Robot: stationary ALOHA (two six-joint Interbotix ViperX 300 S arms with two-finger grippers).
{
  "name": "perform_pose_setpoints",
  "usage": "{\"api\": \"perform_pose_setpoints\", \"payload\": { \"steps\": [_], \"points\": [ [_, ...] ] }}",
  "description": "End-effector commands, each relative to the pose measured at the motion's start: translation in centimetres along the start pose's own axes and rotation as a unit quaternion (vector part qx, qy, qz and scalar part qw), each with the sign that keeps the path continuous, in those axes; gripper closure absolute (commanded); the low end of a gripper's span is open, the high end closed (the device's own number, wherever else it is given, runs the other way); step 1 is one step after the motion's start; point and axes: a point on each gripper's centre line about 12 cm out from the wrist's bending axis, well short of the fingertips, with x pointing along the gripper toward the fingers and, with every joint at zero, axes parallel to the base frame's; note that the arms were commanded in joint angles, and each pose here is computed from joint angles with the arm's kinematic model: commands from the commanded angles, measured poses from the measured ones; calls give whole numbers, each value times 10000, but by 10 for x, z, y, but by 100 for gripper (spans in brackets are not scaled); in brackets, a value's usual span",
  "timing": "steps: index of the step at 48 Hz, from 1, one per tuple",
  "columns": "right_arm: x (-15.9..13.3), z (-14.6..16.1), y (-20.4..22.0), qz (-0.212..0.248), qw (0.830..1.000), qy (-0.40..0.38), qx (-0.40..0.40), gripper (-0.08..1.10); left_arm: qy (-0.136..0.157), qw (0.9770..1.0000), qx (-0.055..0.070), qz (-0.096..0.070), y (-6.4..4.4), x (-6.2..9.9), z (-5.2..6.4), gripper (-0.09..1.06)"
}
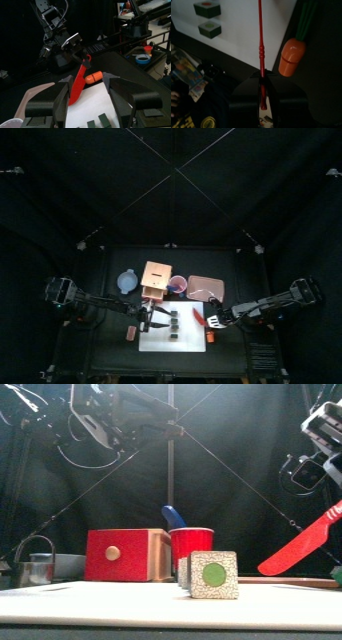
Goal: Place sushi on board then cut the sushi with the knife then place the pieces on the plate
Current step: Place the 4 sushi pieces on the plate
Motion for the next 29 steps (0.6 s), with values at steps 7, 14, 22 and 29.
{"api": "perform_pose_setpoints", "payload": {
  "steps": [7,14,22,29],
  "points": [
    [9,-16,12,123,9996,137,192,50,-156,9999,26,62,4,-3,9,11],
    [21,-23,19,30,9993,196,326,43,-149,9998,99,52,3,-9,9,11],
    [35,-27,31,-74,9990,218,394,28,-65,9993,358,-29,-1,-15,3,11],
    [45,-29,42,-175,9988,227,397,15,-30,9986,527,-46,-2,-21,1,11]
  ]
}}
